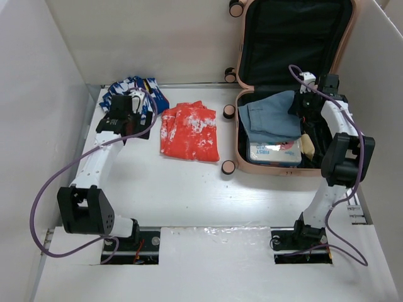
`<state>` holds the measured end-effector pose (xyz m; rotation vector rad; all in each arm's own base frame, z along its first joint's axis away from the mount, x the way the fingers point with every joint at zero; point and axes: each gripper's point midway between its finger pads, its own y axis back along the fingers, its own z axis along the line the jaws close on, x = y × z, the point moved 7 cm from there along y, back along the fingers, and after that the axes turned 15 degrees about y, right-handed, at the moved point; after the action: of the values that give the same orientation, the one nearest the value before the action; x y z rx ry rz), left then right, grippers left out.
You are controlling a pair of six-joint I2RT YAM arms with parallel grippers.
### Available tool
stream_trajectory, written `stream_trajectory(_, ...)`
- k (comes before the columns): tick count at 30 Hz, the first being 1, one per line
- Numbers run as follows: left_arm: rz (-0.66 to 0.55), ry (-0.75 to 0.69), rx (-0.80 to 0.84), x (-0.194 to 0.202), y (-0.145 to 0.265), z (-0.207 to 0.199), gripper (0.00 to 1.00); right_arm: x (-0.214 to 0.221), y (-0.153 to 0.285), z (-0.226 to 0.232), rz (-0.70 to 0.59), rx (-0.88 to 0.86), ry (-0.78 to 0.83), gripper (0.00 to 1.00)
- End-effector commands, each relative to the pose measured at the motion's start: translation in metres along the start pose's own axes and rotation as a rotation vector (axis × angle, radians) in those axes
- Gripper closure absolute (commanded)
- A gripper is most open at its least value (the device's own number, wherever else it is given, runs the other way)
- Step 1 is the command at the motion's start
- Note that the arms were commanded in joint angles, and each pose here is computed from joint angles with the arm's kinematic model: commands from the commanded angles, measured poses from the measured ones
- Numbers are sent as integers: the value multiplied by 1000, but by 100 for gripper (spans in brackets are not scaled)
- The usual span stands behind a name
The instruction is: Pack the luggage
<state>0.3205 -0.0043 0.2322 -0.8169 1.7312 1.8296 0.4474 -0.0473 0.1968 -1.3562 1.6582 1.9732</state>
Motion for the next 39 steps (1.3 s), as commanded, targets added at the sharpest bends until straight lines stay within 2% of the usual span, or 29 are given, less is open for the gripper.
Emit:
stream_trajectory(1, -66, 7, -13, -21, 6, 2, 0, -30, -5, -19, -111, 50, 34, 100)
stream_trajectory(6, -64, -15, -14, -27, 4, 2, 0, -15, -14, -20, -61, 43, -73, 99)
stream_trajectory(8, -73, -14, -13, -34, 2, 1, 0, -13, -8, -19, -89, 63, -124, 98)
stream_trajectory(9, -74, -13, -22, -34, 2, 2, 0, 3, -12, -12, -64, 63, -161, 98)
stream_trajectory(10, -74, -13, -22, -37, 0, 1, 0, -3, -3, -16, -117, 106, -174, 96)
stream_trajectory(14, -59, -15, -23, -43, -11, -1, 0, -5, -1, -14, -159, 117, -178, 53)
stream_trajectory(15, -58, -16, -23, -44, -13, -1, 0, -10, 3, -14, -160, 107, -160, 37)
stream_trajectory(16, -54, -16, -13, -46, -16, -3, 0, -26, 13, -19, -183, 120, -133, 33)
stream_trajectory(17, -40, -18, -14, -45, -22, -4, 0, -26, 16, -16, -140, 124, -121, 29)
stream_trajectory(18, -35, -19, 20, -46, -25, -8, 0, -28, 22, -24, -108, 191, -118, 4)
stream_trajectory(19, -14, -22, 37, -43, -28, -10, 0, -42, 32, -24, -114, 233, -92, 0)
stream_trajectory(21, 32, -59, 79, -35, -39, -19, 0, -52, 56, -23, -86, 324, -80, 0)
stream_trajectory(22, 44, -61, 78, -33, -43, -20, 0, -56, 69, -27, -53, 423, -66, 0)
stream_trajectory(25, 57, -32, 53, -30, -52, -19, 0, -88, 112, 0, -30, 573, 6, 0)
stream_trajectory(28, 51, 49, 38, -32, -54, -7, 0, -130, 126, 70, -123, 505, 116, 0)
stream_trajectory(29, 42, 89, 45, -34, -51, -4, 0, -138, 121, 91, -151, 452, 150, 0)
stream_trajectory(30, 10, 113, 41, -40, -47, 0, 0, -152, 108, 133, -204, 353, 200, 0)
stream_trajectory(33, -35, 148, 8, -43, -48, 6, 0, -173, 79, 205, -280, 165, 244, 0)
stream_trajectory(34, -48, 149, 10, -46, -43, 6, 0, -176, 53, 220, -287, 114, 230, 0)
stream_trajectory(37, -50, 159, 0, -41, -39, 7, 0, -186, 20, 261, -293, -33, 192, 0)
stream_trajectory(38, -59, 160, -13, -40, -33, 9, 0, -177, -11, 268, -243, -83, 165, 0)
stream_trajectory(39, -50, 149, -25, -35, -31, 11, 0, -175, -21, 280, -224, -127, 163, 0)
